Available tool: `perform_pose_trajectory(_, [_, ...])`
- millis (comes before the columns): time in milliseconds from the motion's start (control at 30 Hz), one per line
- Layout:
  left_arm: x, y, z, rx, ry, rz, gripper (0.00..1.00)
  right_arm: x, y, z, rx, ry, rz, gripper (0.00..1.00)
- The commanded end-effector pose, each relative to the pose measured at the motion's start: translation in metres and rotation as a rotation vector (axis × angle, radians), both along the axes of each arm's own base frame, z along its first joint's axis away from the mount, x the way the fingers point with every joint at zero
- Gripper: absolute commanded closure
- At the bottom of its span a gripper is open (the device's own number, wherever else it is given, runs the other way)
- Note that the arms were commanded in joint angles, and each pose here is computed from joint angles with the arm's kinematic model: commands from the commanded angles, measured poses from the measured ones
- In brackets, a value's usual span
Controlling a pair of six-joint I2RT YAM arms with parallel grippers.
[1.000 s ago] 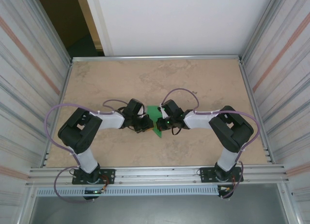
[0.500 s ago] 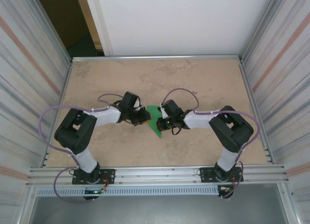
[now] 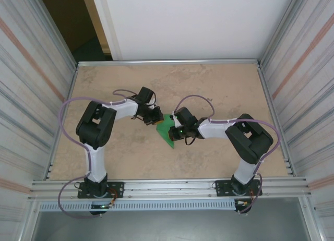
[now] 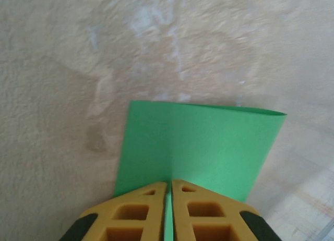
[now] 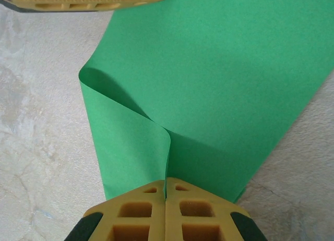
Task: Fold a paper plane with a square sheet of paper (pick it up from the middle)
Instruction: Third fold the triangle at the center of the table.
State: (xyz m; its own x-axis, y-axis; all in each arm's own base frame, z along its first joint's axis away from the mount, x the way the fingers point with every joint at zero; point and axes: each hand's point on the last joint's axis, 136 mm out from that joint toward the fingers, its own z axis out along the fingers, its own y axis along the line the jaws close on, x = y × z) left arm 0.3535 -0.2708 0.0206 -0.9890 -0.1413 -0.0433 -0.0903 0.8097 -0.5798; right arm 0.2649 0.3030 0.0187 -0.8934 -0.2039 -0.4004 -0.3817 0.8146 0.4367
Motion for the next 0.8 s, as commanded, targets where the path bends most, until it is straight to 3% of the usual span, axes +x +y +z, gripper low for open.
perform_pose_trajectory(0, [-0.007,0.010,-0.010,0.071,0.041,-0.024,0.89,0.000,-0.008,0.001,-0.024,0.029,-0.033,1.00])
perform_pose_trajectory(767, [-0.021,0.026,-0.041,0.185,0.121,-0.061,0.92,0.006,-0.002,0.020,0.028,-0.030,-0.026,1.00])
